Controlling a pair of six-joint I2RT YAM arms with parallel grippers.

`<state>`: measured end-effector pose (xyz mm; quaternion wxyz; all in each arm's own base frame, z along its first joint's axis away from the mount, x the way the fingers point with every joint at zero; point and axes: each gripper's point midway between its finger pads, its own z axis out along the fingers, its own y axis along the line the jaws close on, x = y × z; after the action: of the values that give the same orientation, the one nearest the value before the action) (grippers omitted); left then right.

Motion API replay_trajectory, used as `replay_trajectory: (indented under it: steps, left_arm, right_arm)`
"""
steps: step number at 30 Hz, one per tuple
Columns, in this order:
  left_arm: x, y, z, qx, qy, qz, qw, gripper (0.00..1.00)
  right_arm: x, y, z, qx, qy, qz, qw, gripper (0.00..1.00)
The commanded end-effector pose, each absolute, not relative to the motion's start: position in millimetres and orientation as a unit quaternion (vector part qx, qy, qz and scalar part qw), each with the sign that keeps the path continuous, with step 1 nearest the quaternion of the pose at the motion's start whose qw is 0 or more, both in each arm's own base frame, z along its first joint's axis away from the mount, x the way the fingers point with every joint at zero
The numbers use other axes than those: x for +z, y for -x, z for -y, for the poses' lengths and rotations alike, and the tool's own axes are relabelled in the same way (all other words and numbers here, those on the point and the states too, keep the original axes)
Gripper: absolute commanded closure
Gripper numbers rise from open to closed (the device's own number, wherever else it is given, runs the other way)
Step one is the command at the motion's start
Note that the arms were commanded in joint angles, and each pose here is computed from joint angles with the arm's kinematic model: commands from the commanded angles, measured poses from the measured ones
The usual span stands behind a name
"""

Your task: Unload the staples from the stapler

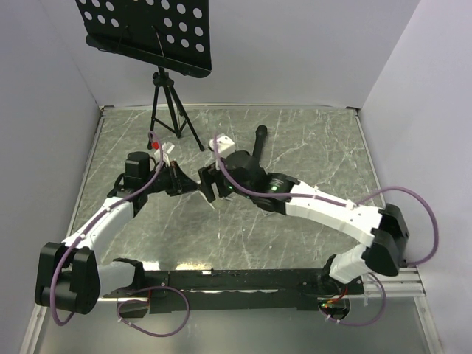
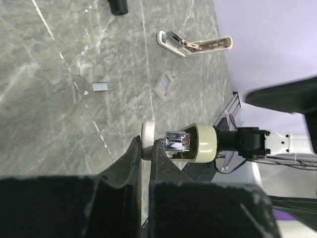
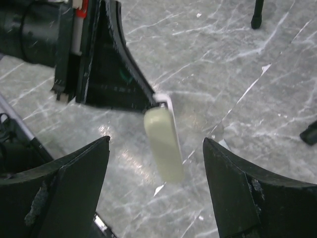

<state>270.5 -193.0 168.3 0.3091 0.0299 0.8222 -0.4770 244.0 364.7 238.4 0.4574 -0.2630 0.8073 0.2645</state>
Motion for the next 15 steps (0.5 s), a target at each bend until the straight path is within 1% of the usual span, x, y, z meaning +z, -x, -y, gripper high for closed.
replay_trajectory:
  steps: [1,6,8,11,14,15]
  left_arm:
    - [201,-268,202,-0.506,-0.076,-0.791,0.335,0.99]
    - [205,-264,206,-0.524,-0.088,-0.781,0.329,0.99]
    - [206,-263,206,-0.526,-0.090,-0.779,0.330,0.99]
    - [207,-262,206,-0.526,-0.091,-0.778,0.331,0.99]
    - [205,-262,206,-0.526,-0.087,-0.780,0.328,0.99]
    - [205,-263,206,-0.525,-0.083,-0.781,0.327,0.99]
  right_arm:
    - [235,-262,-375,0.233,0.273,-0.811,0.462,0.17]
    - [226,-273,-385,0.216,0.274,-0.816,0.461,0.19]
    - [226,-276,-387,0.212,0.276,-0.816,0.462,0.21]
    - [223,-279,-393,0.212,0.283,-0.815,0.460,0.28]
    - [222,-280,-398,0.213,0.285,-0.813,0.461,0.39]
    - [221,-281,-398,0.212,0.286,-0.814,0.460,0.49]
